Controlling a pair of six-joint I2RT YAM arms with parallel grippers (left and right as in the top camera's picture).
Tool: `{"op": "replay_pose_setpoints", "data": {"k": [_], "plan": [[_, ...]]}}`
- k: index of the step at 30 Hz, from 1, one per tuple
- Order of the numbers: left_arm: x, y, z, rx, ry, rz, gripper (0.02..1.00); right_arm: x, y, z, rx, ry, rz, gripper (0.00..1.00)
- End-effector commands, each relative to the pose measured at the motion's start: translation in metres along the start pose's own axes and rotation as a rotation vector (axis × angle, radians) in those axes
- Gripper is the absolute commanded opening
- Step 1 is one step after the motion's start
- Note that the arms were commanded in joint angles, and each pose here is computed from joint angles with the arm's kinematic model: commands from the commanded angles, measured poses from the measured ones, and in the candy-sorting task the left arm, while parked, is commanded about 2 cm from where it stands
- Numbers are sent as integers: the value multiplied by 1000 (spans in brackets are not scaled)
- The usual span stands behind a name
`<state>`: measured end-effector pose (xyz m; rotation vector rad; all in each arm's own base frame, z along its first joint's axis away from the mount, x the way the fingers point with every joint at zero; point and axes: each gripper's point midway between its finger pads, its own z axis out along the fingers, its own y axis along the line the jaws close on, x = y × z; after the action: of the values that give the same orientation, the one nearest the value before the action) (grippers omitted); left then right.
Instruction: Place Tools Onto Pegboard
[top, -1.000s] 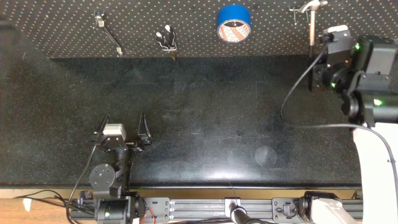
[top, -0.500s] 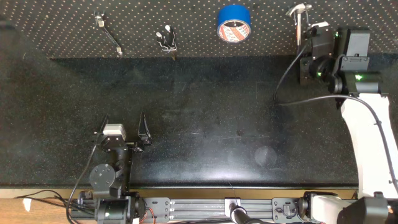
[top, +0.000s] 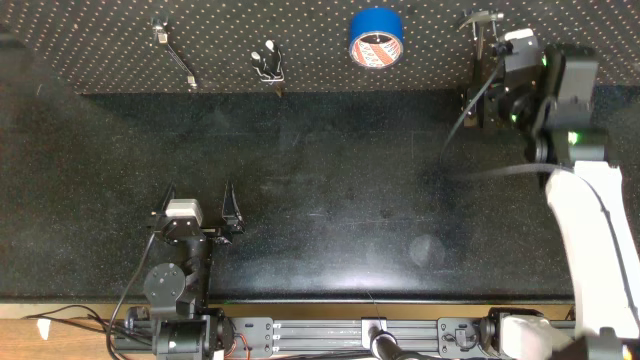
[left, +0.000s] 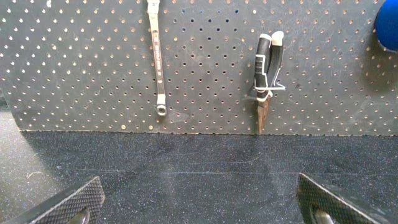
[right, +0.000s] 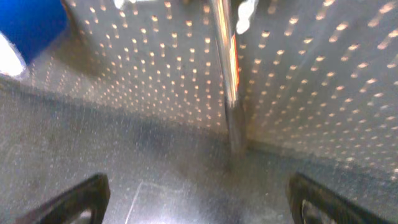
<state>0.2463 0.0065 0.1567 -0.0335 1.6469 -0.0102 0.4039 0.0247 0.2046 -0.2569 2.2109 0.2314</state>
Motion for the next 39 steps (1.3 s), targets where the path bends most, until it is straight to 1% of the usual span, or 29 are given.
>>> {"op": "replay_pose_setpoints", "data": {"k": [1, 3, 6, 7, 9, 11, 13, 14, 16, 18, 22, 23, 24, 25, 26, 27, 29, 30, 32, 39], "plan": [[1, 0, 0, 0, 1, -5, 996, 42, 11, -14, 32, -139, -48, 925], [1, 0, 0, 0, 1, -5, 996, 49, 16, -27, 52, -285, -79, 925], [1, 0, 0, 0, 1, -4, 998, 62, 25, -48, 73, -429, -124, 925], [1, 0, 0, 0, 1, -5, 996, 67, 28, -57, 73, -484, -106, 928], [1, 0, 0, 0, 1, -4, 996, 79, 27, -67, 75, -550, -38, 928], [1, 0, 0, 0, 1, -5, 996, 96, 30, -72, 81, -586, -35, 928], [1, 0, 0, 0, 1, -5, 996, 110, 24, -74, 106, -608, 59, 928], [1, 0, 0, 0, 1, -5, 996, 112, 16, -77, 137, -610, 137, 928], [1, 0, 0, 0, 1, -5, 996, 110, 12, -83, 163, -630, 137, 928], [1, 0, 0, 0, 1, -5, 996, 119, 11, -82, 181, -599, 152, 930], [1, 0, 0, 0, 1, -5, 996, 142, 14, -83, 184, -534, 166, 930], [1, 0, 0, 0, 1, -5, 996, 145, 18, -82, 169, -519, 157, 930], [1, 0, 0, 0, 1, -5, 996, 145, 27, -82, 135, -514, 75, 930], [1, 0, 0, 0, 1, -4, 996, 142, 41, -82, 90, -518, -69, 932], [1, 0, 0, 0, 1, -5, 996, 142, 46, -81, 77, -517, -123, 930], [1, 0, 0, 0, 1, -5, 996, 143, 48, -81, 72, -516, -137, 932], [1, 0, 0, 0, 1, -5, 996, 141, 48, -82, 74, -523, -139, 930], [1, 0, 0, 0, 1, -4, 996, 135, 47, -89, 91, -563, -149, 930], [1, 0, 0, 0, 1, -5, 996, 127, 48, -97, 98, -609, -164, 932], [1, 0, 0, 0, 1, -5, 998, 128, 48, -96, 96, -602, -161, 930]]}}
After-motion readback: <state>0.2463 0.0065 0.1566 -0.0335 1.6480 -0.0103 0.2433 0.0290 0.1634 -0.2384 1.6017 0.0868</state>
